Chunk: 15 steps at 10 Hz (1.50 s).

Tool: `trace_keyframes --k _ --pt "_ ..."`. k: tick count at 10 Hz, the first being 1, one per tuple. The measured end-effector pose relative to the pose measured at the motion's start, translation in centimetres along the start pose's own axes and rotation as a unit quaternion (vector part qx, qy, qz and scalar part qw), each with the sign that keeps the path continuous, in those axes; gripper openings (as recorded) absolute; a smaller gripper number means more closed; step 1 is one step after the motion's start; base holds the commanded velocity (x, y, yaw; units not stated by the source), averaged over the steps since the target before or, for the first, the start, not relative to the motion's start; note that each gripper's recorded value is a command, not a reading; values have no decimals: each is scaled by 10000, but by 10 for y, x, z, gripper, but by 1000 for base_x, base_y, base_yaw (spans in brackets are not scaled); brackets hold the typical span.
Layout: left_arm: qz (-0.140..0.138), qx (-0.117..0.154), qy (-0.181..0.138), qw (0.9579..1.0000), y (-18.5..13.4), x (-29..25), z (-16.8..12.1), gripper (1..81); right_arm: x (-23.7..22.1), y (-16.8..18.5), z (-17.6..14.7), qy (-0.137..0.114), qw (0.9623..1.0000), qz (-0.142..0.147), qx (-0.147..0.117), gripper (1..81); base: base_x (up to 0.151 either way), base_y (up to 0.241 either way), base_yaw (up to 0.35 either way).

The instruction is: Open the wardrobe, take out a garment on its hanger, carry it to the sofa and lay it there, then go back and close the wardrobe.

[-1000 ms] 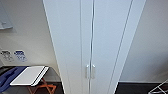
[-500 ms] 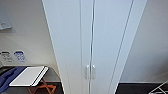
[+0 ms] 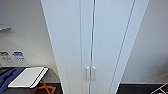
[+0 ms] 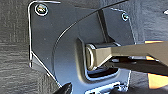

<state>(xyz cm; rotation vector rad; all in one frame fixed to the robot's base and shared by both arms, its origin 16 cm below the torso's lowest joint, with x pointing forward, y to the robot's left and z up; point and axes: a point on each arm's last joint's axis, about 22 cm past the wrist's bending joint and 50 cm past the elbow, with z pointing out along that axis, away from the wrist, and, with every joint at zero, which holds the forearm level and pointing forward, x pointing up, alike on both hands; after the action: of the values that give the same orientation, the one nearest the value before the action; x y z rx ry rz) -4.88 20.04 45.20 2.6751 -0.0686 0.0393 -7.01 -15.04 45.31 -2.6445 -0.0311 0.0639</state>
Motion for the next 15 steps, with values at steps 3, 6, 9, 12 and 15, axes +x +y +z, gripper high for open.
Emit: trace_keyframes --k 3,6,9,12,15 --pt "28 -7 90 10000 0 14 1 811 16 1 0 91 10000 -36 -9 811 22 0 0" --pt "-1 -10 11 10000 -1 3 -1 811 13 1 -2 56 10000 -35 27 811 0 0 0" --pt "33 -167 128 9998 -7 25 -19 811 41 -6 -21 222 9992 -117 321 811 0 0 0" --pt "101 -486 343 9982 -8 64 -55 811 89 -15 -68 496 9954 -278 773 811 0 0 0" --pt "236 -541 595 9965 -32 111 -108 811 142 34 -142 812 9936 -479 618 811 0 0 0"
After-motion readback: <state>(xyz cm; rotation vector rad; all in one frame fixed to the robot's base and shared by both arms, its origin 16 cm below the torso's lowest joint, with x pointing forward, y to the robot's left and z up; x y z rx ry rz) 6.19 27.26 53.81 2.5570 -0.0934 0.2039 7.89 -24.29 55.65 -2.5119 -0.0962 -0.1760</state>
